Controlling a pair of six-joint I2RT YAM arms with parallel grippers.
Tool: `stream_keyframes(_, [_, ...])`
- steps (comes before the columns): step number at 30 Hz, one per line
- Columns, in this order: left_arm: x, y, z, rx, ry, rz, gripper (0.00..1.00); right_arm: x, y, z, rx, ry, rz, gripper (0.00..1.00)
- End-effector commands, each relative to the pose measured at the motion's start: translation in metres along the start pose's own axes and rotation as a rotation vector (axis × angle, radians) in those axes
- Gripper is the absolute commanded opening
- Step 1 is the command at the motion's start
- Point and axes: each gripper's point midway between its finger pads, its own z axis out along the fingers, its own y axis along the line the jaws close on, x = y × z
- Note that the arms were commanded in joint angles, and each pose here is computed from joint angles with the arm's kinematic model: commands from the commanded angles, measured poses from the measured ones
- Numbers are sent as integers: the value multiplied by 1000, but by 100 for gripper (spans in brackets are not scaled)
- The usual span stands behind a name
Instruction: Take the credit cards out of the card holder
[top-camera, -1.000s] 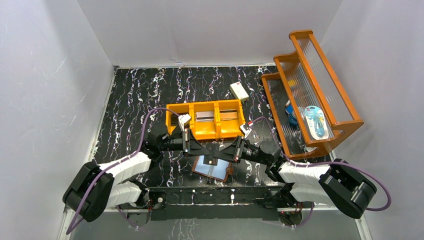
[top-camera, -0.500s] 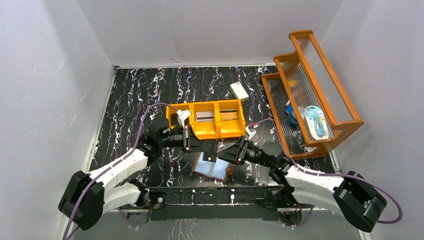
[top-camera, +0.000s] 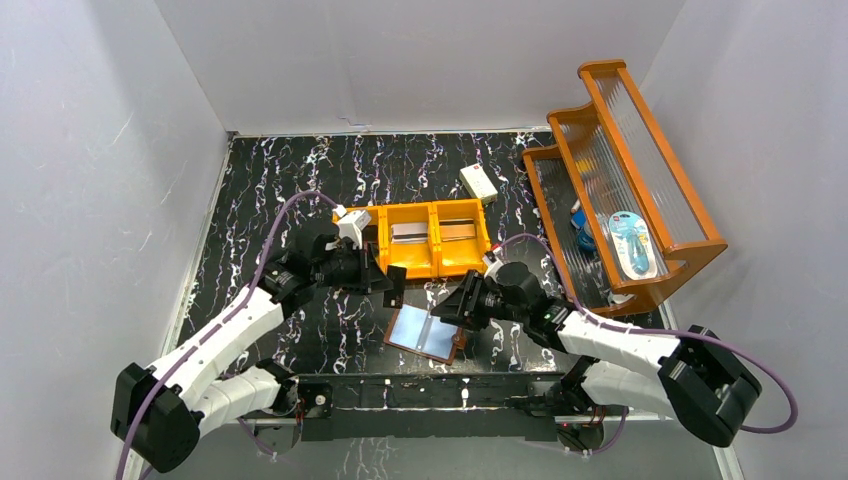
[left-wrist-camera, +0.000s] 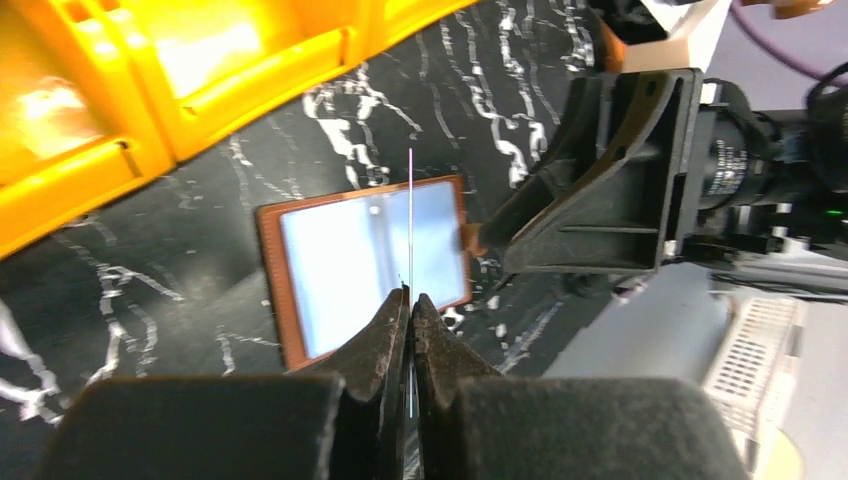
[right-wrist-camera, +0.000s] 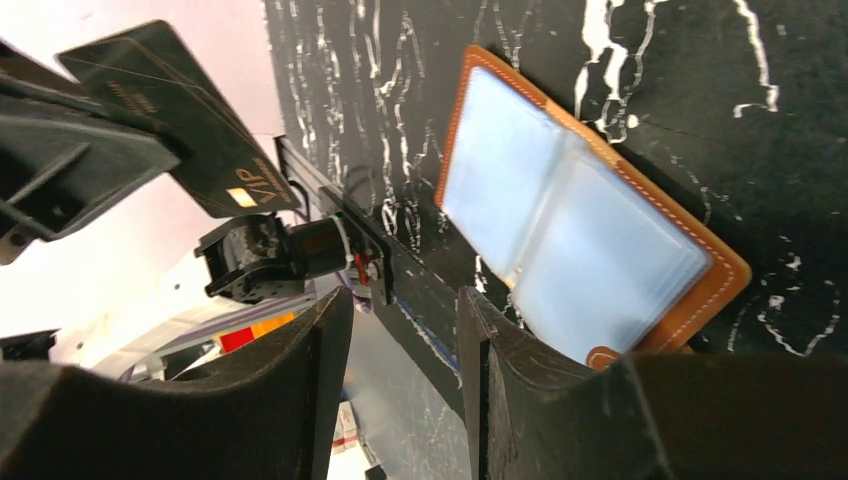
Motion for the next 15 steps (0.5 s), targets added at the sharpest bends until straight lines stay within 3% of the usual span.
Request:
stream_keyframes(1, [-15, 22, -20, -176, -34, 143, 0, -3, -8, 5, 81, 4, 6, 52])
stream_keyframes(8, [-49, 38, -38, -328, -78, 386, 0, 0, -10, 7, 84, 20, 13, 52])
stream_keyframes(15, [-58, 52, -44, -393, -47, 581, 0, 0, -9, 7, 80, 21, 10, 53])
